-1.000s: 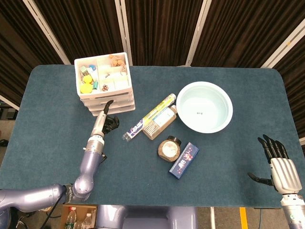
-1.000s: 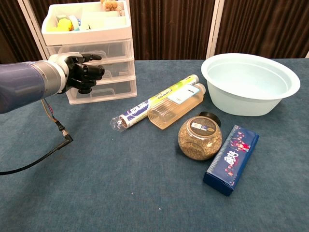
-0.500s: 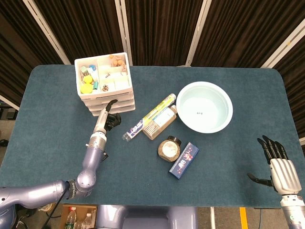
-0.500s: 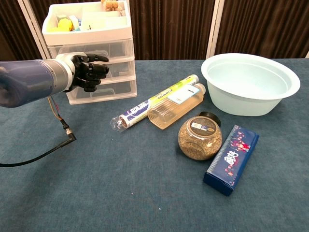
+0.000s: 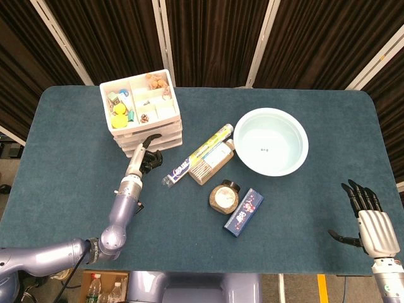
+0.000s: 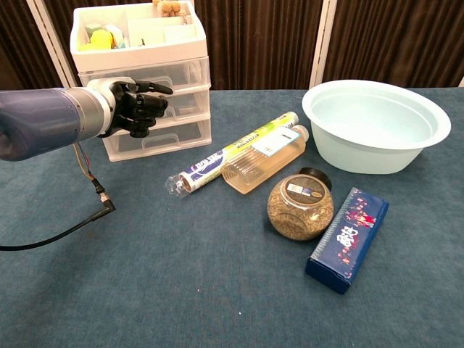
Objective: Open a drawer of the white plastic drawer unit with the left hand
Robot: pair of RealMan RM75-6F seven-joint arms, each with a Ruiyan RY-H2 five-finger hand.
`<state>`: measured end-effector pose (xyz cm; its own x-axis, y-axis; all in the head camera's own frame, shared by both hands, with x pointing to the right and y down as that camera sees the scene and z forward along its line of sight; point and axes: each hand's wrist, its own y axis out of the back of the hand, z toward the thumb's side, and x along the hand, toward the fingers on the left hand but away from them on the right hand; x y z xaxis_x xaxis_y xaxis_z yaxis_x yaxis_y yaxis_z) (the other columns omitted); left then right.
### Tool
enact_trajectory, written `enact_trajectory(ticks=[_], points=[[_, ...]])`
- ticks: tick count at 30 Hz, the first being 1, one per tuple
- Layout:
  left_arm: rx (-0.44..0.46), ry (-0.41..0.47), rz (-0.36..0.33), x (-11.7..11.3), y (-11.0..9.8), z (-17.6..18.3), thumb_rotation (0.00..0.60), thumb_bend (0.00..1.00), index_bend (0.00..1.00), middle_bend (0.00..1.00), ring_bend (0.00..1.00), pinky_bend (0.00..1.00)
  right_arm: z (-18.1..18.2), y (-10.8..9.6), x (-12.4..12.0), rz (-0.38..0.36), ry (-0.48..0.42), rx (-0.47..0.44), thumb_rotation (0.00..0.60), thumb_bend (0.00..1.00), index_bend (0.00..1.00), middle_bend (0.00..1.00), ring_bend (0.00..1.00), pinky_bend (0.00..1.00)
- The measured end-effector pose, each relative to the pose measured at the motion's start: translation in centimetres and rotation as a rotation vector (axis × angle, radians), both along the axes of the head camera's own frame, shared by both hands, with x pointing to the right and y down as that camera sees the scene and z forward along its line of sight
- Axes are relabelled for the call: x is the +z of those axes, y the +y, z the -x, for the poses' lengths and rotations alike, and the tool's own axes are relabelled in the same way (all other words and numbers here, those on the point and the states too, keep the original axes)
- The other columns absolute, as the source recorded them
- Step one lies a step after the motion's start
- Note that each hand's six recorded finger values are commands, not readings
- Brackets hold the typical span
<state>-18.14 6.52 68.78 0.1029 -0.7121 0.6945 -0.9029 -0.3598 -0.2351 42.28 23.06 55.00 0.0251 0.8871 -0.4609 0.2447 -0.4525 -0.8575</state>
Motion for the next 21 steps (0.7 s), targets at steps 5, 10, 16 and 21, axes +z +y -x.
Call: enact_trajectory(ticks=[5,10,16,21], points=[[0.019,0.012,0.0,-0.3,0.6,-0.2,0.6,0.72,0.2,1.0,0.92,0.91,0.0,0.0,0.0,0.001,0.0,0.0,0.6,0.16,0.0,0.0,0.0,0.01],[0.025,0.022,0.007,-0.4,1.1,-0.3,0.6,0.72,0.2,1.0,0.92,0.91,0.0,0.0,0.0,0.001,0.001,-0.001,0.6,0.16,0.0,0.0,0.0,0.01],[0.041,0.041,0.019,-0.4,2.0,-0.9,0.6,0.72,0.2,1.0,0.92,0.91,0.0,0.1,0.0,-0.002,0.002,-0.001,0.6,0.16,0.0,0.0,0.0,0.01],[0.06,0.057,0.023,-0.6,2.8,-1.4,0.6,0.72,0.21,1.0,0.93,0.91,0.0,0.1,0.0,0.0,0.004,-0.002,0.6,0.16,0.0,0.0,0.0,0.01]])
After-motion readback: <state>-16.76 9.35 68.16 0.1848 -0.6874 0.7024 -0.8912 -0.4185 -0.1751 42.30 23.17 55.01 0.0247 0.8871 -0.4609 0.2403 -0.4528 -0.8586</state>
